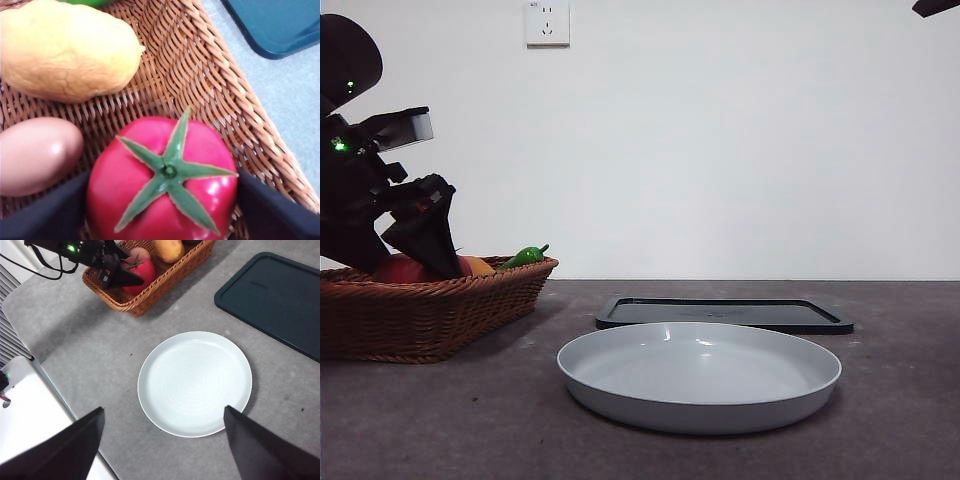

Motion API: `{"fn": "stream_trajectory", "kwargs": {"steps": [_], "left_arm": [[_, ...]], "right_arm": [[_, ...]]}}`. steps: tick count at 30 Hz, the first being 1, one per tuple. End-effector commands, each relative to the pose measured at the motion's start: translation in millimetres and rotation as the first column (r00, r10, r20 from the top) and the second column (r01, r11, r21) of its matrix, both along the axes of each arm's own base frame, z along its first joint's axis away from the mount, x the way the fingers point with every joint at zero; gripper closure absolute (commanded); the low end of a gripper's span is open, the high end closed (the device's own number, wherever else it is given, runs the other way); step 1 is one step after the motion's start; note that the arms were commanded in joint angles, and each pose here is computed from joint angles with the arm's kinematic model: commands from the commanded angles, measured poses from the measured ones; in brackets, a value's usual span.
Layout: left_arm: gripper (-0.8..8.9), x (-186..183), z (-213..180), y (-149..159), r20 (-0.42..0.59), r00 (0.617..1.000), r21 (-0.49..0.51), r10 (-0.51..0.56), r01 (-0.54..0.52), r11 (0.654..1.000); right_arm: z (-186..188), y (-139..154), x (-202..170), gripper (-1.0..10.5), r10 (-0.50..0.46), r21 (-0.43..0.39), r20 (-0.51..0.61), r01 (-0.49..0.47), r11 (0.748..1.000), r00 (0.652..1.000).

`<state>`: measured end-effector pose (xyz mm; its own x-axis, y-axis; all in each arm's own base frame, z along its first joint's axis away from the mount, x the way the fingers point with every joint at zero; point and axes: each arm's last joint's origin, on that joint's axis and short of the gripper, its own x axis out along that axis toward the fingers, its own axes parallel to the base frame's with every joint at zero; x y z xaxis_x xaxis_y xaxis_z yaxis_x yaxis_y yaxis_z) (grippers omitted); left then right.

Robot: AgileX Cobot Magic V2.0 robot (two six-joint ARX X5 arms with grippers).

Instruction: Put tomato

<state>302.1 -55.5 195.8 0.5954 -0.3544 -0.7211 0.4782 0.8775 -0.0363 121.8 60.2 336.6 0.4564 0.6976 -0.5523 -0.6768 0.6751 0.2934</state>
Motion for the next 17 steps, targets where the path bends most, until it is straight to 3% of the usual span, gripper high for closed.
{"fn": "stream_trajectory", "kwargs": {"steps": [1, 6, 10, 17], "left_arm": [[4.8, 5.3, 1.1, -1.8, 0.014, 1.0, 0.008, -0.012, 0.012, 1.0], [4.8, 6.7, 9.2, -2.0, 0.023, 1.0, -0.015, 0.01, -0.01, 1.0], [4.8, 5.8, 33.0, -3.4, 0.088, 0.996, -0.041, 0.02, -0.017, 0.999], [4.8, -15.2, 85.4, -21.4, 0.203, 0.977, -0.089, -0.068, 0.087, 0.992]], "right_arm": [[5.4, 1.1, 1.0, 5.7, 0.007, 0.004, 0.023, -0.007, 1.0, 1.0], [5.4, 1.1, 1.0, 5.7, 0.007, 0.004, 0.023, -0.007, 1.0, 1.0], [5.4, 1.1, 1.0, 5.7, 0.007, 0.004, 0.023, -0.007, 1.0, 1.0], [5.4, 1.0, 1.2, 5.7, 0.004, 0.002, 0.025, -0.004, 1.0, 1.0]]}}
